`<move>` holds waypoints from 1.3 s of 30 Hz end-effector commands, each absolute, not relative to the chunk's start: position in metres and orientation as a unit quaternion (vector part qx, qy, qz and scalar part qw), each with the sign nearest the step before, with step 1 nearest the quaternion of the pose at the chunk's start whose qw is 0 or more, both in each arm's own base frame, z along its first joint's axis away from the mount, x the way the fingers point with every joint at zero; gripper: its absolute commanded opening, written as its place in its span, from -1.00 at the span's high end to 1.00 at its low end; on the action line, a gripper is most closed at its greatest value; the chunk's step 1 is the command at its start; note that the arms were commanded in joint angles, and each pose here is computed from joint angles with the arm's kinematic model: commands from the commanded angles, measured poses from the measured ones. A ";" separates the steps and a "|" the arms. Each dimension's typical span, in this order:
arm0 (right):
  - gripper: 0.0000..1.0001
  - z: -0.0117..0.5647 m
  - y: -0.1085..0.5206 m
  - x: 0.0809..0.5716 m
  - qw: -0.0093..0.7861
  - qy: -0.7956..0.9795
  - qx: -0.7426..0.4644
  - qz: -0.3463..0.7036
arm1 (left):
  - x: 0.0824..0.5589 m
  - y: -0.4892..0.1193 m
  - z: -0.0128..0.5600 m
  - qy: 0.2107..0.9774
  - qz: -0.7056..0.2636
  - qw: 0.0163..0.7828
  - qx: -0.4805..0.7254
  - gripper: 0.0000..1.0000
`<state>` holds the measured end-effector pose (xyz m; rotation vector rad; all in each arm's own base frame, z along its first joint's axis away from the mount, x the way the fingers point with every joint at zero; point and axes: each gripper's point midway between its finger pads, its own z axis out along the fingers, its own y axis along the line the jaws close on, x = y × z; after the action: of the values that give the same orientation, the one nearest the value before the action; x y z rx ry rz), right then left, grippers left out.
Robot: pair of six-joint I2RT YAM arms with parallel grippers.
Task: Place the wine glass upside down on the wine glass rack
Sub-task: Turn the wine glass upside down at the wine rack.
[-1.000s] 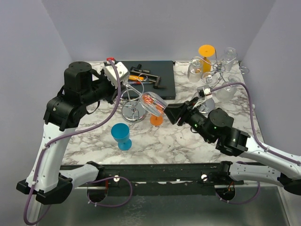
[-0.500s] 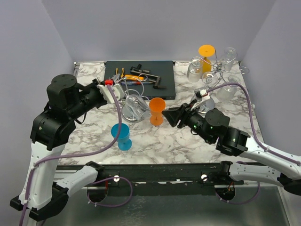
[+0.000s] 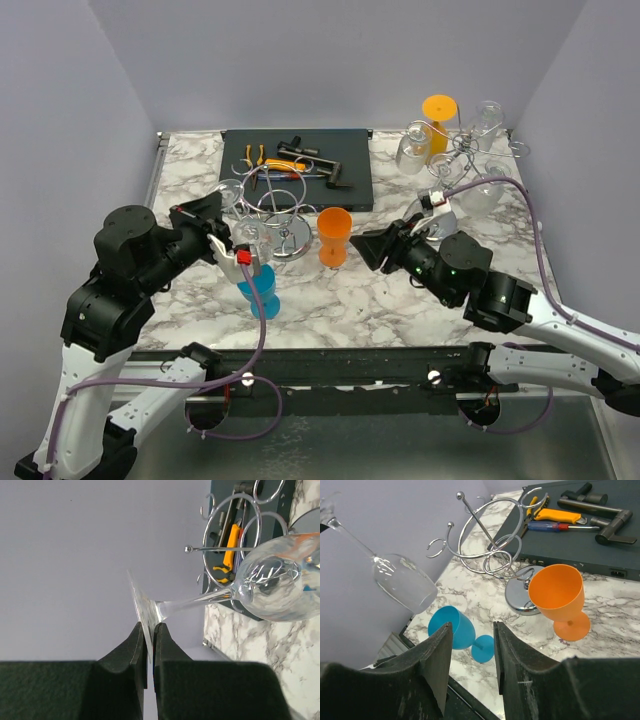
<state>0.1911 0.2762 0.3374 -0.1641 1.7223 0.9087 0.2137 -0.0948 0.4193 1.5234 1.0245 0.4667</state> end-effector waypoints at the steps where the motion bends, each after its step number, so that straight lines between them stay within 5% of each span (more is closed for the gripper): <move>1: 0.15 0.346 0.266 0.191 0.569 0.725 -0.054 0.383 | 0.217 -0.087 0.435 0.367 0.290 0.573 0.672 1.00; 39: 0.25 0.348 0.248 0.185 0.577 0.714 -0.037 0.395 | 0.255 -0.069 0.340 0.414 0.314 0.408 0.751 1.00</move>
<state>0.1844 0.2550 0.3424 -0.1171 1.6883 0.9304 0.2467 -0.0697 0.3282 1.9214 1.0730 0.7225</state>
